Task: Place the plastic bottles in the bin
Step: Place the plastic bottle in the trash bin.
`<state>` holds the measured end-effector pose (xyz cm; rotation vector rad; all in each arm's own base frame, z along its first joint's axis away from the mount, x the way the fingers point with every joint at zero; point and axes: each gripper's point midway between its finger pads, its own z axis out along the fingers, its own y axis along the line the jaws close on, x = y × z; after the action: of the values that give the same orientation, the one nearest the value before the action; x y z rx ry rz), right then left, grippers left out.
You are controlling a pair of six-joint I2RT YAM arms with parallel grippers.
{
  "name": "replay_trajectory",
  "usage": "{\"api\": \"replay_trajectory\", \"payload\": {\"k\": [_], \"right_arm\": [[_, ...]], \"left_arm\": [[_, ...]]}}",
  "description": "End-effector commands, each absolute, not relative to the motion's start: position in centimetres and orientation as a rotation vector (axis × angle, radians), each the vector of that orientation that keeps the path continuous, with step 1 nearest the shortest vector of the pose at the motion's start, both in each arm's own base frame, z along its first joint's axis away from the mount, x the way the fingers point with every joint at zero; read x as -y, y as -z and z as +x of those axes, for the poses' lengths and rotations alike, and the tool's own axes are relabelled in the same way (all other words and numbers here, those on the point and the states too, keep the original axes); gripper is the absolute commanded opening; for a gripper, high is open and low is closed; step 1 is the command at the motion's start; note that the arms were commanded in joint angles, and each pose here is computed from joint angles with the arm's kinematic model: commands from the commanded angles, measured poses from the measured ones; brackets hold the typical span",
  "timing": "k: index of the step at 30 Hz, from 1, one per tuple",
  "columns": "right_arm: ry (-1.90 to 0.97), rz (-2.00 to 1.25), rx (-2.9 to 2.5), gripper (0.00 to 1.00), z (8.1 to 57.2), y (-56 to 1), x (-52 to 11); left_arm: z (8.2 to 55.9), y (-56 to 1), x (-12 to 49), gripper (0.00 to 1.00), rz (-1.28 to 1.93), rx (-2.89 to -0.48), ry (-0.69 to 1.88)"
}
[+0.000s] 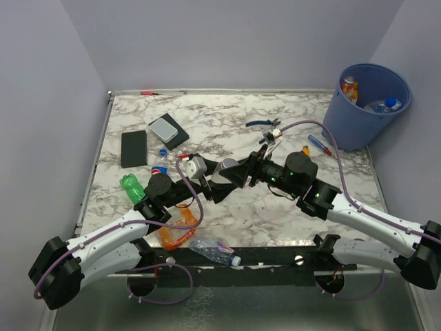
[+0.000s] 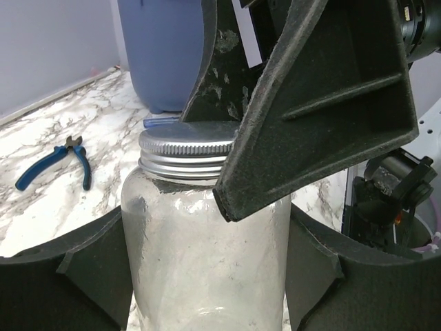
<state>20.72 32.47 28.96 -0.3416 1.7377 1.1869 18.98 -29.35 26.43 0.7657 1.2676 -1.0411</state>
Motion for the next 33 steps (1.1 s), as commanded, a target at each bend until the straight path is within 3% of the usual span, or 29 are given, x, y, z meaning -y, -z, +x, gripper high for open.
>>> {"api": "replay_trajectory", "payload": {"k": [1,5,9,13,19,21,24,33], "right_arm": [[-1.149,-0.305,-1.721,0.51,21.7,-29.2,-32.4],[-1.199,-0.276,-1.675,0.52,21.5,-29.9,-32.4],[-1.233,-0.253,-1.666,0.7,21.6,-30.0,-32.9],[-1.26,-0.216,-1.671,0.73,21.9,-29.5,-33.4],[-1.343,-0.133,-1.594,0.54,21.8,-30.0,-33.1],[-1.362,-0.121,-1.574,0.53,21.8,-30.3,-33.0],[-1.357,-0.105,-1.574,0.74,22.0,-30.3,-33.0],[-1.282,-0.062,-1.591,0.87,22.9,-30.1,-32.1]], "left_arm": [[18.3,-27.8,29.3,0.41,0.766,-1.199,1.045],[18.3,-27.8,29.4,0.41,0.767,-1.202,1.047],[18.2,-27.8,29.4,0.41,0.765,-1.2,1.049],[18.2,-28.0,29.4,0.41,0.76,-1.198,1.048],[18.1,-28.0,29.3,0.4,0.756,-1.199,1.047],[18.1,-27.9,29.4,0.4,0.758,-1.2,1.049],[18.0,-27.9,29.4,0.4,0.761,-1.2,1.05],[18.0,-27.8,29.4,0.39,0.763,-1.202,1.045]]}}
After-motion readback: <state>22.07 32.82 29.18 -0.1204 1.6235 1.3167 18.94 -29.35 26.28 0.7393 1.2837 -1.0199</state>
